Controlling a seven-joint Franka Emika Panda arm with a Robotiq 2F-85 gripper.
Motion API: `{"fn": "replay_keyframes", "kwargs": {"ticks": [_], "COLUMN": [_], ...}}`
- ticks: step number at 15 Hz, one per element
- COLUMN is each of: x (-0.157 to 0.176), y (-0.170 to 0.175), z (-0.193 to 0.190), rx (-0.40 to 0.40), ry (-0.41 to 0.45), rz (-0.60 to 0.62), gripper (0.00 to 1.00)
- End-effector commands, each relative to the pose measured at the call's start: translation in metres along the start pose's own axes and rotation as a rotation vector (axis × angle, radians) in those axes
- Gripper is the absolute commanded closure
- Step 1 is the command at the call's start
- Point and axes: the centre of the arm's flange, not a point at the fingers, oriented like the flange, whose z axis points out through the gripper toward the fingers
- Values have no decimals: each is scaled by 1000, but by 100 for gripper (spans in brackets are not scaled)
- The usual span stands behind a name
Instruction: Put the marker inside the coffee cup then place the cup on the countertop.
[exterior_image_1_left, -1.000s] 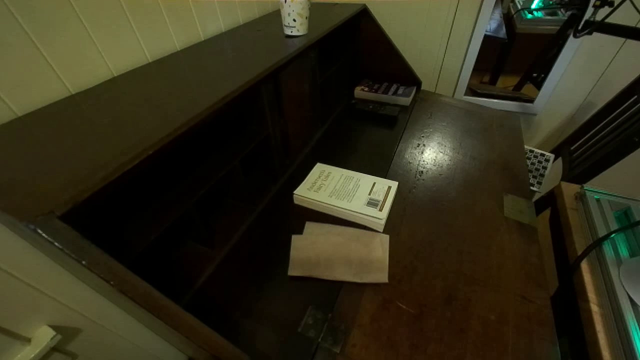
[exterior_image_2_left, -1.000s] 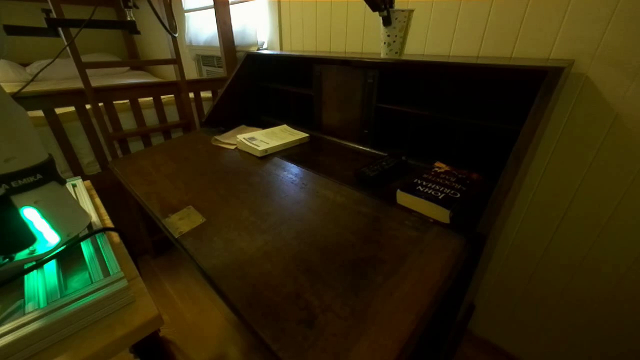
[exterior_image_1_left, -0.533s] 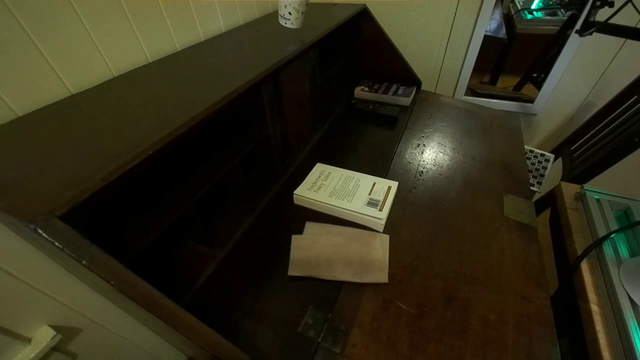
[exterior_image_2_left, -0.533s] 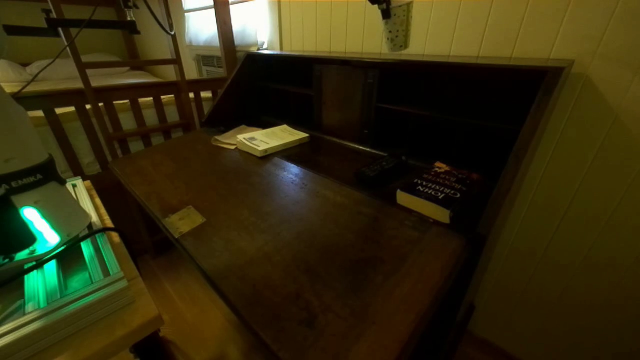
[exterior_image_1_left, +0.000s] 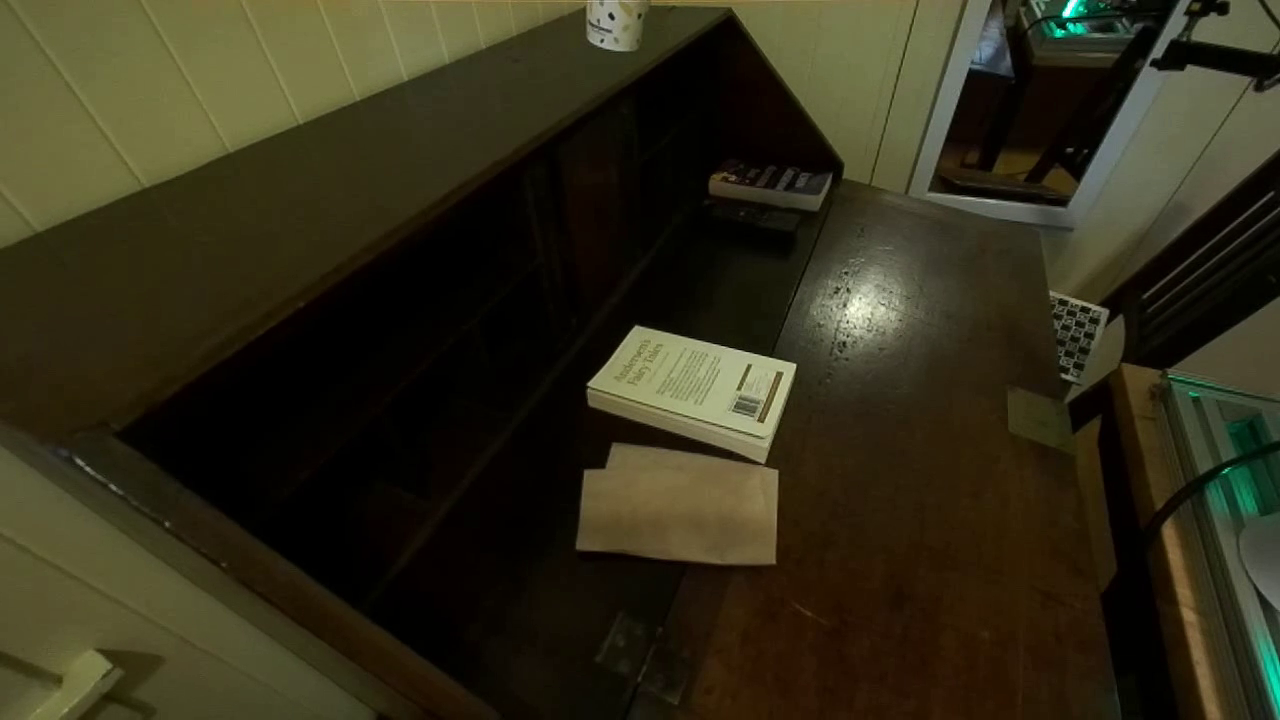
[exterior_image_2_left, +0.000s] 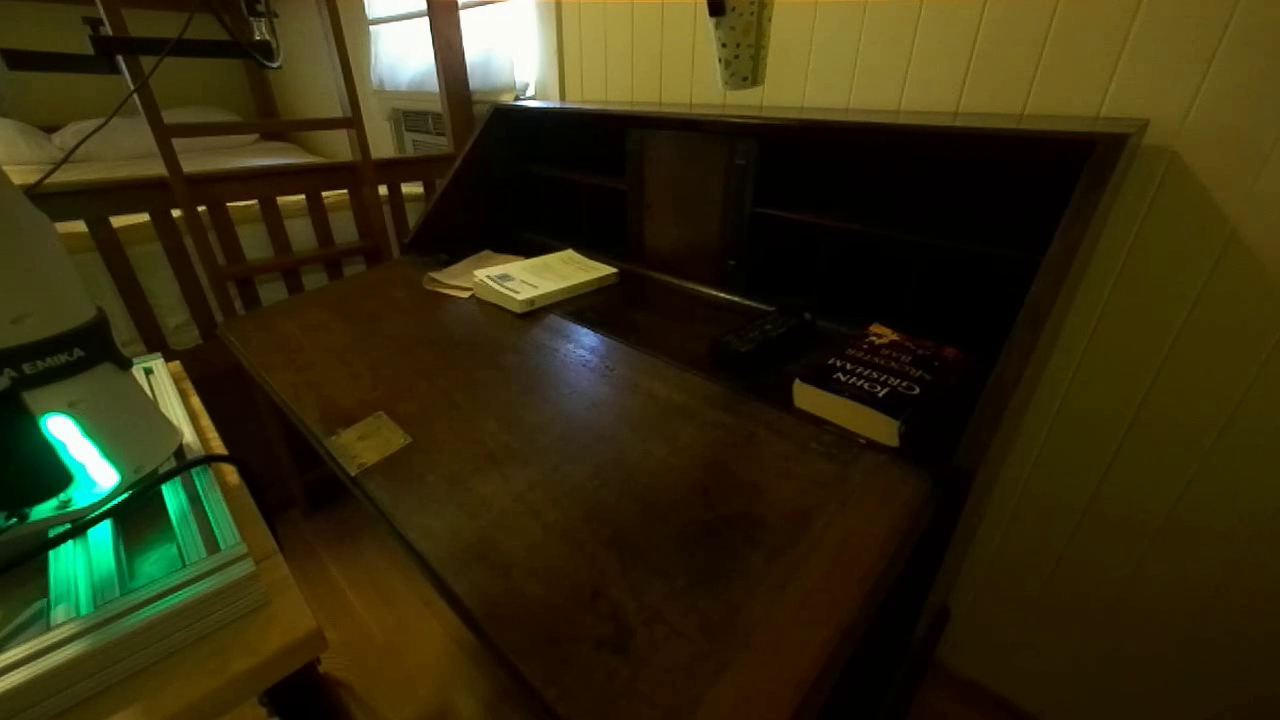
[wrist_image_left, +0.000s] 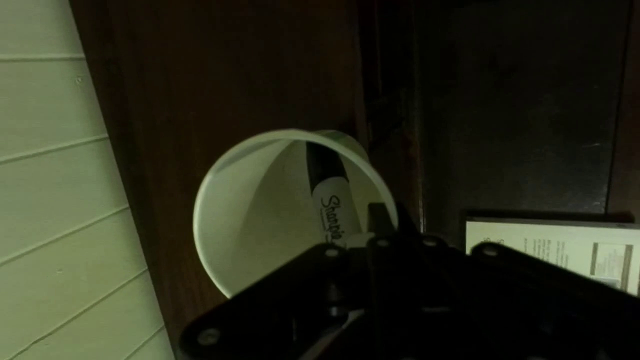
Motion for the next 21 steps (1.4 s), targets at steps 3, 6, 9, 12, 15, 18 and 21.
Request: {"fn": "replay_keyframes", "kwargs": {"ticks": [3, 6, 9, 12, 15, 18, 21], "x": [36, 50, 57, 55, 48, 41, 35], "y": [-63, -82, -101, -119, -134, -146, -155], "z": [-14, -11, -7, 4, 17, 36, 57], "rx": [71, 99, 123, 149, 164, 161, 153], "ry": [11, 20, 9, -15, -61, -106, -174], "rz": [78, 105, 153, 214, 278, 352, 441], "gripper": [99, 99, 99, 99, 99, 99, 99]}}
